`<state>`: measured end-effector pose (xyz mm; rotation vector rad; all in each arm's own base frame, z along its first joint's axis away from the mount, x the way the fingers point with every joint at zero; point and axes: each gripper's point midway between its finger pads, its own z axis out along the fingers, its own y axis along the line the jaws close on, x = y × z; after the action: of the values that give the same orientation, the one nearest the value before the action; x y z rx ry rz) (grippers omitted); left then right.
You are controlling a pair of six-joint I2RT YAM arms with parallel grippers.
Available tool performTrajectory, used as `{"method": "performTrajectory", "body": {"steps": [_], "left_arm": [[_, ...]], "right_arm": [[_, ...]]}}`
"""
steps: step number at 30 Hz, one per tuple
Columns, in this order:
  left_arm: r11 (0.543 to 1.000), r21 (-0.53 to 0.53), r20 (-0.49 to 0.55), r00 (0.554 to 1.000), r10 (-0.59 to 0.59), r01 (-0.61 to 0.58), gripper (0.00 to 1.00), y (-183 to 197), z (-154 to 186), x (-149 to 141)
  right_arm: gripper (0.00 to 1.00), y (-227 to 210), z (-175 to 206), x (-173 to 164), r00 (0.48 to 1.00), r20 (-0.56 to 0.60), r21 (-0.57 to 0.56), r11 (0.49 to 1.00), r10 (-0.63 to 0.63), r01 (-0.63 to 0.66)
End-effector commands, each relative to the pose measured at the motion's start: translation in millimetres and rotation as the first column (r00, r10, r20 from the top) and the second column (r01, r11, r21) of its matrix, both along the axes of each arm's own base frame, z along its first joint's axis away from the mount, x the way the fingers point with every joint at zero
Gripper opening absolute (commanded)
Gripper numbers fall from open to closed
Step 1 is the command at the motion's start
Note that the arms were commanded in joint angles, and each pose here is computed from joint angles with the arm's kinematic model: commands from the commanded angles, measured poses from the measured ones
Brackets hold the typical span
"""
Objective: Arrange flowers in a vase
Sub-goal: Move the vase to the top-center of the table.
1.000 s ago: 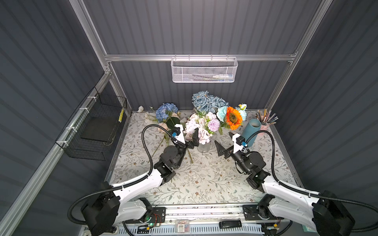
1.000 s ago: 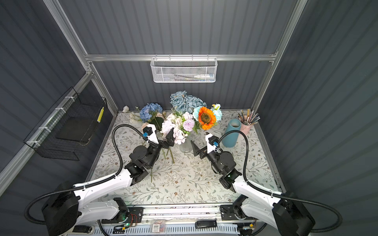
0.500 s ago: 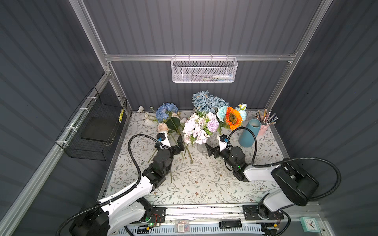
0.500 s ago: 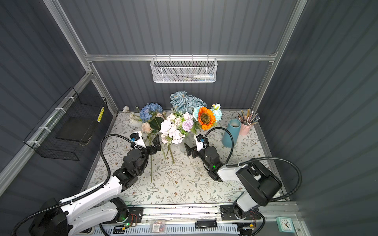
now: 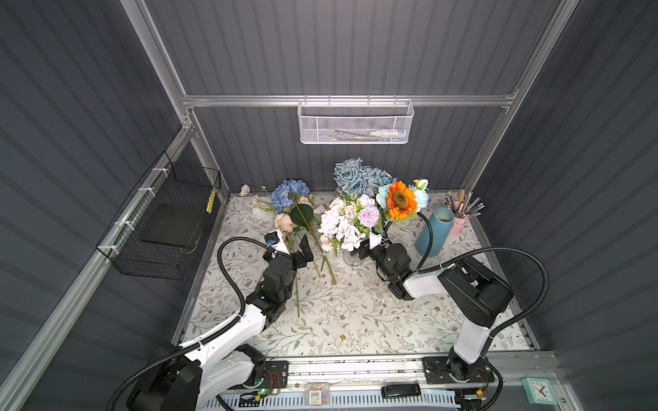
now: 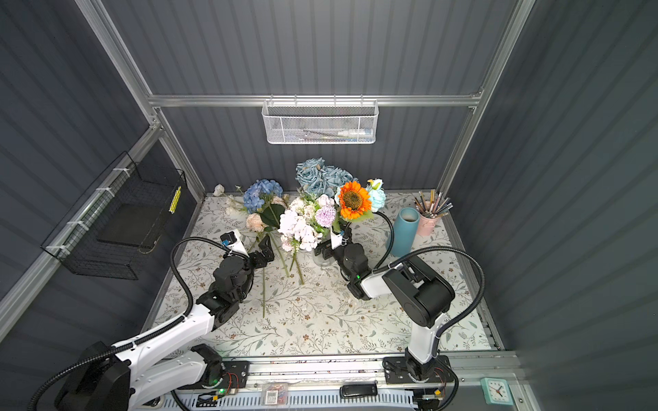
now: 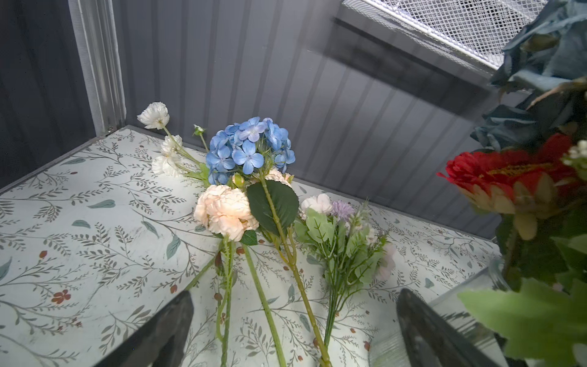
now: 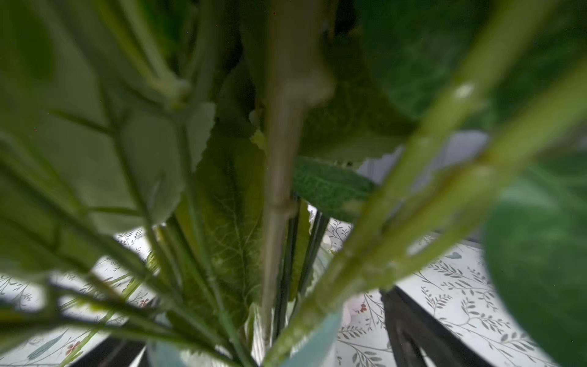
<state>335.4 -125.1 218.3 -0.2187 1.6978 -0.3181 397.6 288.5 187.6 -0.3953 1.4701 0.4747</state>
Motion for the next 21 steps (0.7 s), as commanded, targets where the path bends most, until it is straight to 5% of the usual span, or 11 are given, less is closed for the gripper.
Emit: {"method": "performTrajectory", "body": {"steps": [1, 6, 14, 21], "left_arm": [[1.000, -0.024, 0.023, 1.000, -0.008, 0.008, 1.00, 0, 5, 0], [1.000, -0.026, 0.034, 0.999, -0.003, 0.004, 1.00, 3, 8, -1], [1.000, -0.027, 0.037, 0.999, 0.011, -0.010, 1.00, 8, 8, -4], [1.000, -0.020, 0.032, 0.999, 0.016, -0.015, 1.00, 9, 5, -4]], "right_arm": [[0.99, 4, 8, 8, 1.000, 0.025, 0.028, 0.999, -0.017, 0.016], [0.94, 8, 4, 17, 0.999, 0.021, 0.022, 0.999, -0.026, 0.025], [0.59, -3, 6, 19, 0.996, 0.066, 0.025, 0.998, -0.062, 0.060], [0.50, -38, 15, 29, 0.980, 0.114, 0.003, 0.986, -0.166, 0.166]]}}
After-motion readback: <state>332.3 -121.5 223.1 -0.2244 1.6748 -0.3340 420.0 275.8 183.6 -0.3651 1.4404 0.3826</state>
